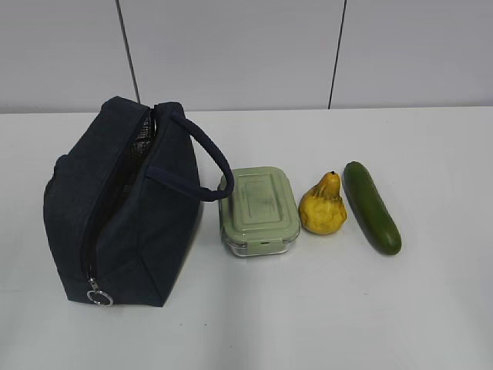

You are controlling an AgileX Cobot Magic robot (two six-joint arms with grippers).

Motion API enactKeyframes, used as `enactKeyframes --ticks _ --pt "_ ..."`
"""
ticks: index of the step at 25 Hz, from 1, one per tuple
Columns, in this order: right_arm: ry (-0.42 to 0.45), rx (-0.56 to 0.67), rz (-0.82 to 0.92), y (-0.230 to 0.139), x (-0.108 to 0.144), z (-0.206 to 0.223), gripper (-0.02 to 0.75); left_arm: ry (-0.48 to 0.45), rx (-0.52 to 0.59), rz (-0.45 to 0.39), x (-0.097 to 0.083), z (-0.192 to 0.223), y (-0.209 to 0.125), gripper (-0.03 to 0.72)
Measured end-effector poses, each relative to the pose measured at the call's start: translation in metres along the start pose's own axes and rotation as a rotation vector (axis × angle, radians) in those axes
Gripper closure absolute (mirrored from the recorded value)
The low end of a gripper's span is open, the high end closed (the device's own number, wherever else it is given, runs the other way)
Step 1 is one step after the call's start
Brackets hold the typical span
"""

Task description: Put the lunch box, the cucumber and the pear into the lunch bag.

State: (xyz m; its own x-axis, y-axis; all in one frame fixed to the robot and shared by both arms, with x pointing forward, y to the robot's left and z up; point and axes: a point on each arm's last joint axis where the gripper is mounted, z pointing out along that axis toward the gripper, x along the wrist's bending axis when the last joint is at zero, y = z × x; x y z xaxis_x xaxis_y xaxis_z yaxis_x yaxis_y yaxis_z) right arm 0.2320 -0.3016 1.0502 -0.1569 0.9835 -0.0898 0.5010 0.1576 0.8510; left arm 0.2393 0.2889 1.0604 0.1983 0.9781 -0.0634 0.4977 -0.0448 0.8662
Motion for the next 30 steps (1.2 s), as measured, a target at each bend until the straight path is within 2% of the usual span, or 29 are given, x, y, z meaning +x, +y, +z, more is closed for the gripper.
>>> enactKeyframes --ticks 5,8,12,22,26,30 --pt "0.024 0.069 0.018 0.037 -0.001 0.024 0.248 -0.095 0.088 -0.089 -0.003 0.038 0.037 0.442" --pt "0.037 0.081 0.041 0.057 -0.001 0.049 0.248 -0.104 0.128 -0.118 -0.001 0.063 0.054 0.442" --pt "0.041 0.138 0.049 0.079 -0.002 0.085 0.248 -0.134 0.208 -0.064 -0.001 0.094 0.073 0.415" --pt "0.11 0.315 0.114 0.119 0.002 0.161 0.248 -0.347 0.381 -0.02 -0.01 0.172 0.096 0.381" --pt "0.124 0.414 0.105 0.132 0.002 0.195 0.248 -0.355 0.415 -0.009 -0.007 0.194 0.103 0.38" --pt "0.13 0.463 0.097 0.145 0.002 0.225 0.248 -0.313 0.427 0.038 -0.002 0.2 0.106 0.38"
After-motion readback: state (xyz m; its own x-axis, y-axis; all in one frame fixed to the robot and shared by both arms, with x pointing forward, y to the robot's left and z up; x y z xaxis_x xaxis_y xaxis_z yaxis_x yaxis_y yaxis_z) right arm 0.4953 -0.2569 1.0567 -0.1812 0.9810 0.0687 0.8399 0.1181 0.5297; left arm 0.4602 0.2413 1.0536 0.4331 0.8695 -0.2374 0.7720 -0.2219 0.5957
